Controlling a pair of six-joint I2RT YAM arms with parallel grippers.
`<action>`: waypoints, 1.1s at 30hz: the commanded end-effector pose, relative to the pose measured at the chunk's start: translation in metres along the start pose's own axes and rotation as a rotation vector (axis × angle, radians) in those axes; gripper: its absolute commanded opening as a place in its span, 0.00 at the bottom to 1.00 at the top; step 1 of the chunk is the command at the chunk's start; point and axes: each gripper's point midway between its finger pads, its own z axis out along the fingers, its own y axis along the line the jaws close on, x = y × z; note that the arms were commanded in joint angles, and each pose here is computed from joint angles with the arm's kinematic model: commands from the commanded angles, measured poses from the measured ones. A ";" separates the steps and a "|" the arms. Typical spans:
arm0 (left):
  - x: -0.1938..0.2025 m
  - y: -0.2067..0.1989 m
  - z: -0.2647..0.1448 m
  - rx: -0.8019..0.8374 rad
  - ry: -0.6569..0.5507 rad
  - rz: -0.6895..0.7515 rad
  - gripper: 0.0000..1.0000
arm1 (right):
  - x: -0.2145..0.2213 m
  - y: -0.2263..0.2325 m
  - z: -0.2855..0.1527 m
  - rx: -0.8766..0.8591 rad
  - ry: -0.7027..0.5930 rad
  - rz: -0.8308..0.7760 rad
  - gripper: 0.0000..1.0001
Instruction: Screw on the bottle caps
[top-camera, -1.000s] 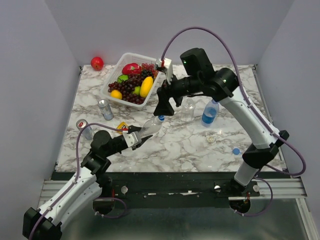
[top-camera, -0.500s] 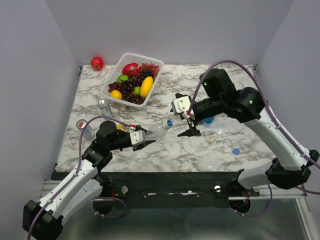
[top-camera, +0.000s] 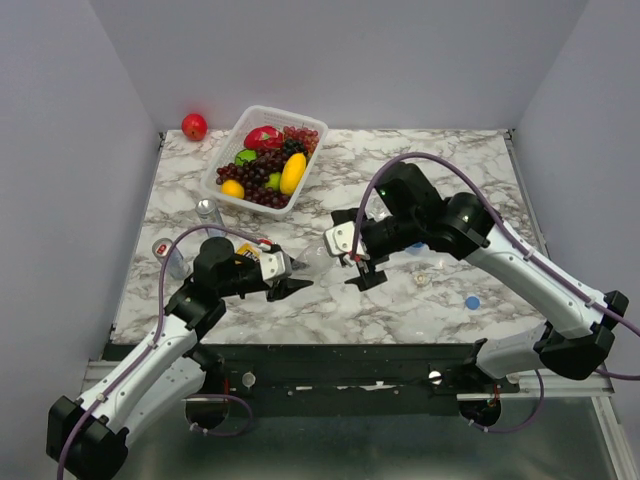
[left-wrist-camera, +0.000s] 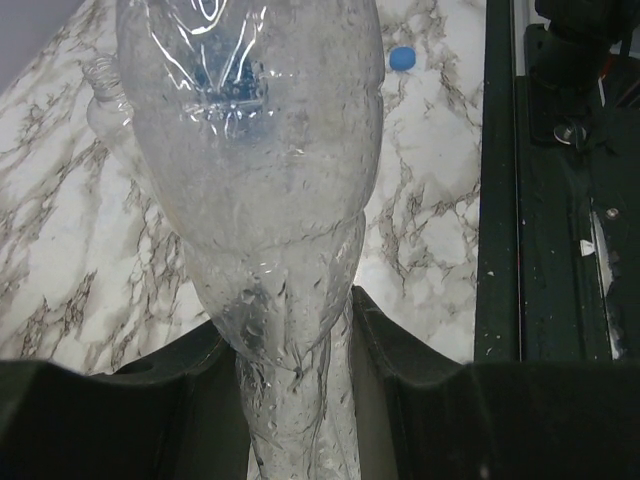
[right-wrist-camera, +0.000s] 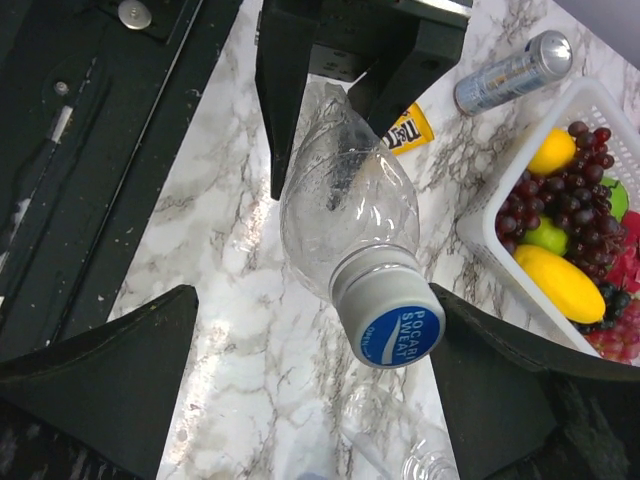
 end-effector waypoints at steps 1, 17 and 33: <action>-0.019 0.005 -0.003 -0.022 -0.075 -0.071 0.00 | 0.004 -0.012 -0.004 0.079 0.036 -0.009 1.00; -0.001 0.006 -0.008 0.011 -0.047 -0.109 0.00 | 0.022 -0.048 -0.026 0.281 0.122 0.314 0.99; -0.001 0.000 -0.007 0.103 0.015 -0.078 0.00 | -0.013 -0.018 -0.002 0.090 -0.052 -0.081 1.00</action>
